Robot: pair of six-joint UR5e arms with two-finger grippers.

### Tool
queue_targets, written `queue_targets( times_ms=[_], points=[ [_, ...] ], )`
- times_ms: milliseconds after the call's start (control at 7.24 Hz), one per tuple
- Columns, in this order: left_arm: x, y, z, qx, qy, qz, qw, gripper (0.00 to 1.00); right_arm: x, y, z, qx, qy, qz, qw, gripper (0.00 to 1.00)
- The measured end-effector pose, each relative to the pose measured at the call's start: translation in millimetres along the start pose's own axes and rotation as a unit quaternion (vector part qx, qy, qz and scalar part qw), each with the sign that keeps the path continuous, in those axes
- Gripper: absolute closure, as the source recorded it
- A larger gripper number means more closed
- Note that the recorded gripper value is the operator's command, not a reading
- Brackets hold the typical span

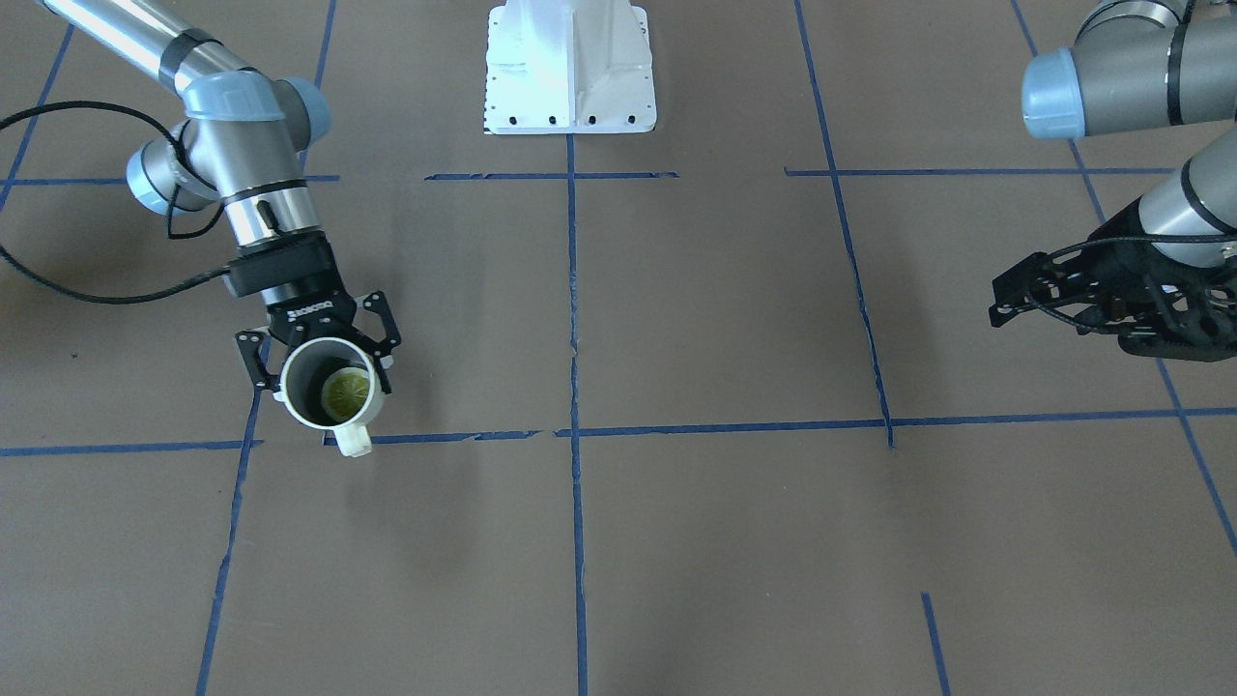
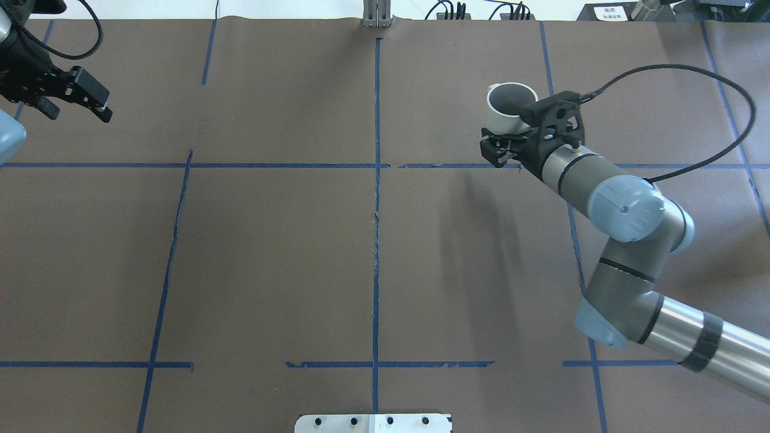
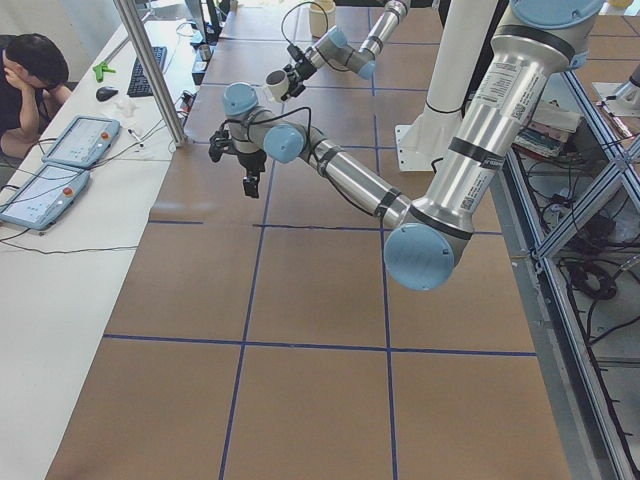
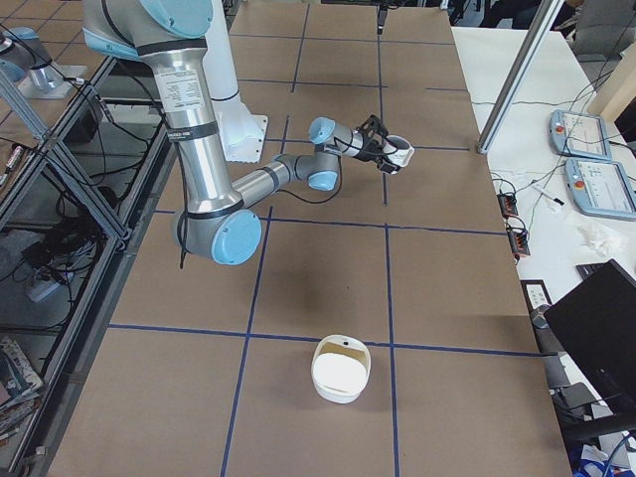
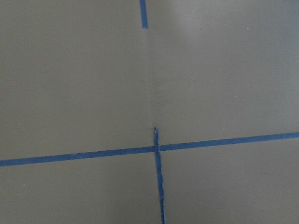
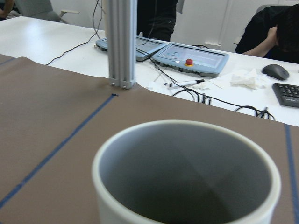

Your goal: Left arm hands cup to right arm to dump lemon

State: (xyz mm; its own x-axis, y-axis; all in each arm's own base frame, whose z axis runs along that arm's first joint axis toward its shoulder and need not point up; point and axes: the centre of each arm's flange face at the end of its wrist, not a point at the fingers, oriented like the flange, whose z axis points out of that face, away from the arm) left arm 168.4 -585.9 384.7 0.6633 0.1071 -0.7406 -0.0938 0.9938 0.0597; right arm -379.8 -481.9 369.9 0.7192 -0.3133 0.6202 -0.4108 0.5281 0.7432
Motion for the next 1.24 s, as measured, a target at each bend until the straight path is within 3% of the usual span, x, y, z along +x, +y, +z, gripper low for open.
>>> queue_targets(
  times_ms=[276,690,966,1243],
  points=[
    [-20.4,3.2,-1.9,-0.012,-0.013,0.005,0.9998,0.0,81.7,-9.9,-51.3,-0.005,0.024,0.044,0.9988,0.71],
    [-30.1,5.2,0.1,-0.005,-0.042,-0.022,0.9989,0.0,190.0,27.7,-142.1,0.015,0.042,0.066,0.9968,0.71],
    [-29.6,12.3,-1.4,0.0,-0.043,-0.033,0.9985,0.0,244.8,70.1,-180.0,0.035,0.028,0.116,0.9923,0.72],
    [-26.3,14.8,-3.2,0.003,-0.042,-0.034,0.9985,0.0,319.1,141.3,-201.4,0.067,0.005,0.165,0.984,0.73]
  ],
)
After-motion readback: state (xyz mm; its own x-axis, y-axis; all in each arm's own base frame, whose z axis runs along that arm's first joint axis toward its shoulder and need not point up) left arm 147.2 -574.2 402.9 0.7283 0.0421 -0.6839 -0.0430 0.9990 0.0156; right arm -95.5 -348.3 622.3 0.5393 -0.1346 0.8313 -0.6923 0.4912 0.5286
